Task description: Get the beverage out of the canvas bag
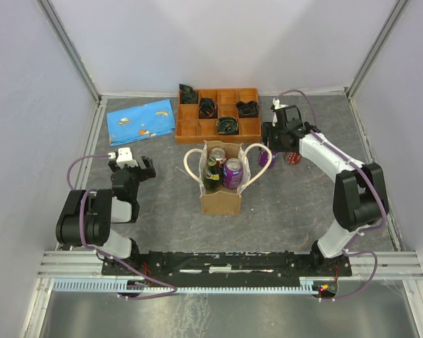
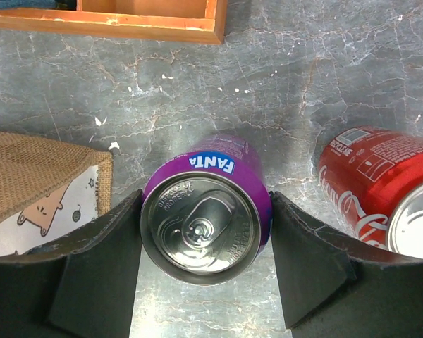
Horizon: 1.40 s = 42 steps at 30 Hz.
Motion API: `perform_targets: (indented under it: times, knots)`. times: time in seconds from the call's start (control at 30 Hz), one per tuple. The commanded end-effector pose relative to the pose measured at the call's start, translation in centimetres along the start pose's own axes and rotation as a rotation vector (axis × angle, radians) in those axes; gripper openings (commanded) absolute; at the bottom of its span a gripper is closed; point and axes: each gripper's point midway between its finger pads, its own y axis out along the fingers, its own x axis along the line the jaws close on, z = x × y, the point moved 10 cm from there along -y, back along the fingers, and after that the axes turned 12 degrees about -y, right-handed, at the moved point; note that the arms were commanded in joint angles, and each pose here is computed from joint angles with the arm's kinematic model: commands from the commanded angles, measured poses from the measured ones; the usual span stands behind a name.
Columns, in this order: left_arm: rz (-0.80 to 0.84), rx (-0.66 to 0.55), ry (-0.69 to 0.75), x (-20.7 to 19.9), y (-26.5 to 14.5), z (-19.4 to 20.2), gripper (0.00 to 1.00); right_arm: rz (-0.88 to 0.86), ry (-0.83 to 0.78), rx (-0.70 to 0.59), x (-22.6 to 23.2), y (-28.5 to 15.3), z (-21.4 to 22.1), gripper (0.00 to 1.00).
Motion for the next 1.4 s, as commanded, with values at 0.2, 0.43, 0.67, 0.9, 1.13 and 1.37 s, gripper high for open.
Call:
perform_targets:
  times: [0.2,0.43,0.67,0.9,1.13,1.37]
  knots:
    - [0.019,-0.056,0.047,-0.3,0.7,-1.2,0.99,0.016,0.003,-0.106,-0.1,0.7,-1.8,0.63]
    - [0.02,-0.056,0.046,-0.3,0.7,-1.2,0.99,0.076,-0.015,-0.143,-0.1,-1.1,-2.9,0.9]
    - [0.019,-0.055,0.045,-0.3,0.7,-1.1,0.99,0.093,0.001,-0.304,0.0,-6.7,-5.7,0.91]
    - [0.02,-0.055,0.046,-0.3,0.7,-1.2,0.99,0.031,-0.055,-0.521,1.8,-15.3,-8.2,0.85]
    - [0.019,-0.055,0.046,-0.3,0.7,-1.1,0.99,-0.25,-0.258,-0.548,6.1,-18.9,-8.5,0.81]
    - [0.02,-0.056,0.046,-0.3,0.7,-1.2,0.99,-0.495,-0.481,-0.354,8.6,-16.1,-6.8,0.8]
